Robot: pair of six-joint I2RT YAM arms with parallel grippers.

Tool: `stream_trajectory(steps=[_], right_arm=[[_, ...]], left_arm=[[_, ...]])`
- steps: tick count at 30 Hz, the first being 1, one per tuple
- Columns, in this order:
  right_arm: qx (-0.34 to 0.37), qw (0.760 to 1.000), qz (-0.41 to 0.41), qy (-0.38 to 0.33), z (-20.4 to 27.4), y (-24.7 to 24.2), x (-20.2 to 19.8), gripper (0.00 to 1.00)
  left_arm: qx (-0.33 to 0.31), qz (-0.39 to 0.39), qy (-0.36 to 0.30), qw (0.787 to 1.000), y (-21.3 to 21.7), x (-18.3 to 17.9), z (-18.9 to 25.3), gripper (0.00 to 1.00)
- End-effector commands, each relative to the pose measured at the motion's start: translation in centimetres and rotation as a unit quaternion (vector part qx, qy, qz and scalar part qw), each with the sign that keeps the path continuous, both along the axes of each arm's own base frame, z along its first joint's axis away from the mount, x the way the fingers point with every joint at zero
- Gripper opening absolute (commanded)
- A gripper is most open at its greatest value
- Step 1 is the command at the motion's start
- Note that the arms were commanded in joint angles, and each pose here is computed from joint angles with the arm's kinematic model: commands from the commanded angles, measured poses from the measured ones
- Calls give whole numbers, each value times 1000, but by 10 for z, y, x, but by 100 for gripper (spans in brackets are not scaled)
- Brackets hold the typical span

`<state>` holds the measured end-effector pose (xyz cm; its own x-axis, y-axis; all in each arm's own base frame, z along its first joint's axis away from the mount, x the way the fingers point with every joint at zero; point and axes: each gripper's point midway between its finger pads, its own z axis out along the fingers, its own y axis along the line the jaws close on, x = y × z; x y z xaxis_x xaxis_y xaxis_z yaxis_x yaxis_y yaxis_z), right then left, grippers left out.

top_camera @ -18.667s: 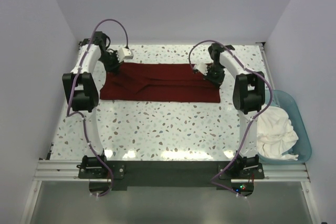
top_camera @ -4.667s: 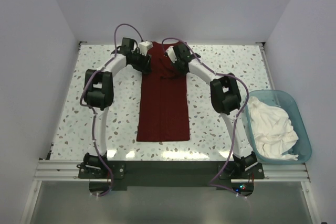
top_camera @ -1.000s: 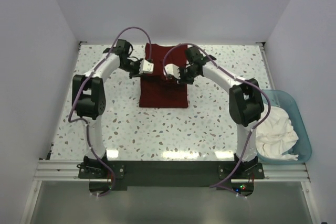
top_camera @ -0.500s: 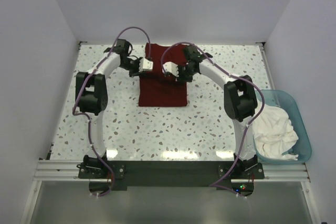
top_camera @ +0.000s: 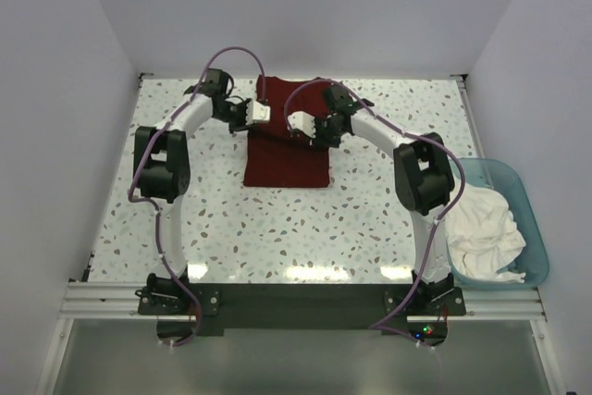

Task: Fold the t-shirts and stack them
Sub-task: Fold the tshirt

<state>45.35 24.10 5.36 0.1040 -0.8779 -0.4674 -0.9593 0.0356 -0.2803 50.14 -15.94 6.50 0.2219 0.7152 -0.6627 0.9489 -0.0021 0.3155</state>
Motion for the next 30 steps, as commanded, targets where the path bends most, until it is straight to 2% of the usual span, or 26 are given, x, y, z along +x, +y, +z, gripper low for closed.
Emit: stream_trajectory(steps=[1,2,4,5,7,8,9,10,13,14,16,18,19,20,21,23,27,30], right_arm=[[11,998,-31,-53,29,1,25,0],[5,997,-39,-60,30,-2,28,0],[7,996,-54,-72,36,-1,37,28],[7,994,-78,-76,39,-4,41,32],[15,989,-112,-91,50,-7,50,34],[21,987,-125,-102,61,-8,52,38],[19,984,-141,-107,65,-12,53,48],[29,981,-158,-104,71,-13,51,51],[53,979,-182,-78,84,-14,35,48],[61,979,-184,-62,86,-12,27,44],[80,981,-179,-12,87,-5,3,30],[88,983,-160,35,82,5,-20,24],[84,983,-144,77,73,9,-40,25],[88,983,-131,88,74,14,-48,26],[80,984,-116,109,65,15,-62,27],[76,985,-93,124,59,14,-79,31],[33,990,-44,131,27,10,-111,35],[16,992,-30,121,8,8,-116,35]], left_arm=[[-16,11,-19,1000,0,14,3,21],[-16,13,-20,1000,0,16,3,24],[-16,22,-21,999,1,19,5,34],[-18,32,-24,999,3,23,9,38],[-23,66,-29,997,8,32,20,41],[-27,84,-30,996,12,36,27,42],[-37,102,-36,993,15,42,36,44],[-57,127,-24,990,18,40,52,46],[-85,155,2,984,27,22,75,48],[-83,162,22,983,28,10,65,48],[-90,153,26,984,26,-10,76,47],[-95,141,74,983,21,-40,62,47],[-90,127,108,982,18,-62,52,47],[-86,119,105,984,17,-65,50,47],[-84,109,138,981,15,-83,43,47],[-79,83,161,980,13,-108,30,48],[-56,44,143,987,7,-138,14,49],[-31,4,120,992,4,-156,0,49]])
